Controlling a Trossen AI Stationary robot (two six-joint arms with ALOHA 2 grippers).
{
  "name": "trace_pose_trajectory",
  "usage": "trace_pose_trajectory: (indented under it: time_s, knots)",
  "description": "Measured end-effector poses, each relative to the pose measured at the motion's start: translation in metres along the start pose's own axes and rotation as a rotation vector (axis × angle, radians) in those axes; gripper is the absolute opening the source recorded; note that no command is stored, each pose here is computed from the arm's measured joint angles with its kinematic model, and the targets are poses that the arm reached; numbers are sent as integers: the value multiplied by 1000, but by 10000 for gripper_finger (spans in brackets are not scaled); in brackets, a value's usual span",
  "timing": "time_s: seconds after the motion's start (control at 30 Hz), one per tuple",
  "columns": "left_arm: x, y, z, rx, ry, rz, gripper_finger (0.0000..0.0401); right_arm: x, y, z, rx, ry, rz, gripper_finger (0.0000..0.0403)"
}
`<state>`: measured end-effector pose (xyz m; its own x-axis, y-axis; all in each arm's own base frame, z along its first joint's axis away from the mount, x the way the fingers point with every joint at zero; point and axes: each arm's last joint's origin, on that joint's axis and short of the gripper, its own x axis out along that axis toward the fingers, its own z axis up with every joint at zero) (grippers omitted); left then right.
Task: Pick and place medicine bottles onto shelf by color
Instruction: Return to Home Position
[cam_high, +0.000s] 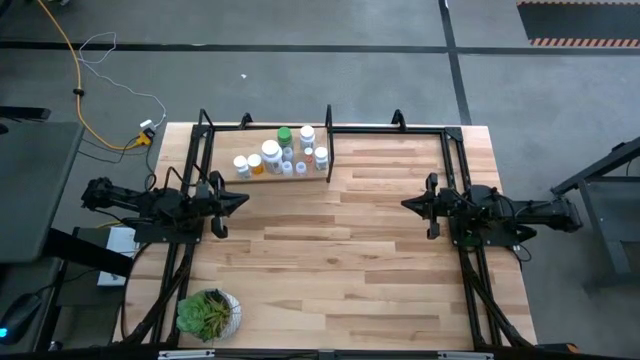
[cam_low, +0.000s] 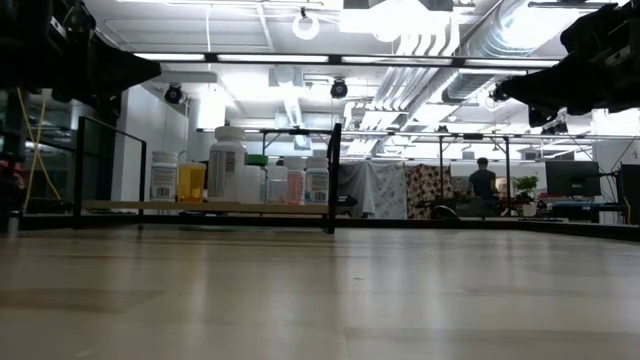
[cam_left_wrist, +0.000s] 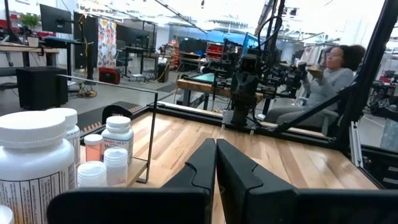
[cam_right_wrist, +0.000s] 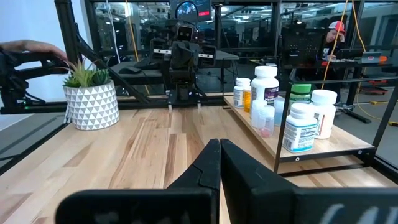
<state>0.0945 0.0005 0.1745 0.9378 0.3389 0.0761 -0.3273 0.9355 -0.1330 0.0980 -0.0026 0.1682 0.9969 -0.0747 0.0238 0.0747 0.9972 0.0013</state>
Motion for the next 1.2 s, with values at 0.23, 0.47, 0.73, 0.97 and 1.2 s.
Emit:
trace_pose_trajectory:
  time_s: [0.23, 0.47, 0.73, 0.97, 1.2]
  knots:
    - [0, 0, -1, 30, 6, 2, 3, 0, 0, 0, 0, 0, 0, 0]
    - [-1, -8, -6, 123, 67, -346, 3, 0, 0, 0, 0, 1, 0, 0]
    - [-1, -7, -7, 103, 86, -424, 3, 0, 0, 0, 0, 1, 0, 0]
    - [1, -3, -7, 18, 99, -373, 3, 0, 0, 0, 0, 1, 0, 0]
    - [1, -3, -7, -12, 105, -375, 3, 0, 0, 0, 0, 1, 0, 0]
